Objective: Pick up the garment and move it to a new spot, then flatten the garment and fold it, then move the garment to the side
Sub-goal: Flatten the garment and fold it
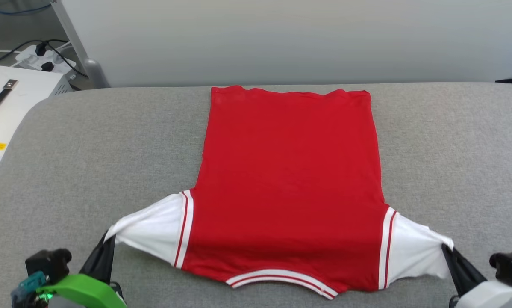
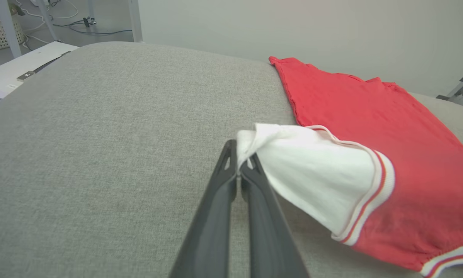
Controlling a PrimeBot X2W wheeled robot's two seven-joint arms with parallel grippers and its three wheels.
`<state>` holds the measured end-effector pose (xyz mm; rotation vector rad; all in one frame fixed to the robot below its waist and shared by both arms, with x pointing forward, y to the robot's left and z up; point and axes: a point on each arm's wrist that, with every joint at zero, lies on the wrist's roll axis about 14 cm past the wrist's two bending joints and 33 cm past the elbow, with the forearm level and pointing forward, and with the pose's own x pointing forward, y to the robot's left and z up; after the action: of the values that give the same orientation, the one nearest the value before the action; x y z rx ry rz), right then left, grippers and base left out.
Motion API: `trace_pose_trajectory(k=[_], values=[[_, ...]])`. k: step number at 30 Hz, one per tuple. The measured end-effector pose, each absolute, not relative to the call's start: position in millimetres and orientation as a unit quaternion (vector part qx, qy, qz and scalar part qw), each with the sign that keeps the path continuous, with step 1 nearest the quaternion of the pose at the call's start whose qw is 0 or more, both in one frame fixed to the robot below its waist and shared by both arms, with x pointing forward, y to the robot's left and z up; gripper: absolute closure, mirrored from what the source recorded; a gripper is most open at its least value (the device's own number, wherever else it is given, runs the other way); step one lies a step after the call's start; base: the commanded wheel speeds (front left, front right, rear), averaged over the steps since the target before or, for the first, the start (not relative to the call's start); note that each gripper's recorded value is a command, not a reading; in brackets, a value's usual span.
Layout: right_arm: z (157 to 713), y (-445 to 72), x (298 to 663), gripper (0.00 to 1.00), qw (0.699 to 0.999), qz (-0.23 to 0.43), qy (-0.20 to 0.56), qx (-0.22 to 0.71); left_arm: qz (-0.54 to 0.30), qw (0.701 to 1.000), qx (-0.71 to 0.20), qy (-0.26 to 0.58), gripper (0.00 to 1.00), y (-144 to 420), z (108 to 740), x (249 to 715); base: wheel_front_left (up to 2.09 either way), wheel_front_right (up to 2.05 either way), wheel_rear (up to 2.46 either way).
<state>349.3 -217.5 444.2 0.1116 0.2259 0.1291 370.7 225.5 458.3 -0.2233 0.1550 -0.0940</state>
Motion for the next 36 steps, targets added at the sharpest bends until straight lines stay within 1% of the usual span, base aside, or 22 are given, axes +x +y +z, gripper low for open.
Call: trace_pose_trajectory(k=[6,11,16,17,18,19,23,26,31,36], values=[[423.2,-216.6,320.2,1.00,0.983,0.062,0.164,0.054,-0.027,0.987,-0.120,0.107,1.00,233.1,438.6,342.8,0.00,0.00,0.00],[395.9,-214.5,294.5,1.00,0.970,0.063,0.229,0.048,-0.013,0.984,-0.126,0.127,1.00,236.1,425.6,328.9,0.00,0.00,0.00],[388.2,-214.5,289.5,1.00,0.965,0.061,0.252,0.047,-0.009,0.982,-0.129,0.135,1.00,235.4,419.9,326.5,0.00,0.00,0.00],[387.8,-214.6,289.8,0.89,0.964,0.060,0.254,0.048,-0.009,0.982,-0.130,0.136,1.00,235.0,419.2,326.6,0.00,0.00,0.00],[386.2,-214.1,289.2,0.56,0.963,0.061,0.260,0.047,-0.009,0.982,-0.130,0.137,1.00,234.6,418.6,326.8,0.00,0.00,0.00],[385.7,-213.6,289.5,0.01,0.962,0.062,0.263,0.045,-0.008,0.982,-0.130,0.138,1.00,234.1,418.0,327.1,0.00,0.00,0.00],[402.8,-213.6,307.5,0.00,0.970,0.065,0.231,0.037,-0.009,0.981,-0.135,0.140,1.00,230.1,416.3,327.9,0.00,0.00,0.00],[426.5,-216.9,328.3,0.00,0.980,0.065,0.187,0.029,-0.012,0.981,-0.137,0.138,1.00,225.9,416.8,329.6,0.00,0.00,0.00],[489.7,-233.4,377.1,0.00,0.995,0.061,0.080,-0.012,-0.018,0.981,-0.142,0.128,1.00,217.2,421.4,336.9,0.00,0.00,0.00],[556.9,-230.6,430.6,0.00,0.996,0.077,-0.008,-0.052,-0.031,0.985,-0.129,0.108,1.00,208.5,431.5,354.3,0.00,0.00,0.00]])
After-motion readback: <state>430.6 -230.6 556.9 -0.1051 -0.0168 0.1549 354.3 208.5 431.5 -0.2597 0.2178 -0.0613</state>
